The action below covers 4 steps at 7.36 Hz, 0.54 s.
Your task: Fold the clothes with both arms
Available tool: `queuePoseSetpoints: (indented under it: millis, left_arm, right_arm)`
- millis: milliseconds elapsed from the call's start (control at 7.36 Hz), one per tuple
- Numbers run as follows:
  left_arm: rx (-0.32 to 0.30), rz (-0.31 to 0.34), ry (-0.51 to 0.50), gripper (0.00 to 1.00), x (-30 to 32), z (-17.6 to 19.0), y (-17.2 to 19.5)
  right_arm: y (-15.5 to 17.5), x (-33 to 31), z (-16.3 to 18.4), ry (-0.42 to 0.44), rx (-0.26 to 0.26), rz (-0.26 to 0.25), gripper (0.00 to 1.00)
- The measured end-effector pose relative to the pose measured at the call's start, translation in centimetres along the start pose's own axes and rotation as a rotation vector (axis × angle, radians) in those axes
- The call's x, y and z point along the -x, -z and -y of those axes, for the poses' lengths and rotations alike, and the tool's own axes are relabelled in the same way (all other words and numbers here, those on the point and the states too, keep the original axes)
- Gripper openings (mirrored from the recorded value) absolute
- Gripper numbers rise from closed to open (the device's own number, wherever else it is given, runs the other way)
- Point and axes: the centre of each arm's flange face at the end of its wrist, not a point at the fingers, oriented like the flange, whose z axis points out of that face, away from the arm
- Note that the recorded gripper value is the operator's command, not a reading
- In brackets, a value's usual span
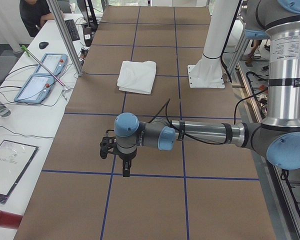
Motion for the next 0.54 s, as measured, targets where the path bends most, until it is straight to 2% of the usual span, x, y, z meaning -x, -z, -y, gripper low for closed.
queuePoseSetpoints:
  millis: [544]
  left_arm:
    - [-0.001, -0.003, 0.009, 1.0, -0.08, 0.06, 0.05]
  right_arm:
    - [0.12, 0.05, 0.05, 0.0, -0.003, 0.0, 1.0]
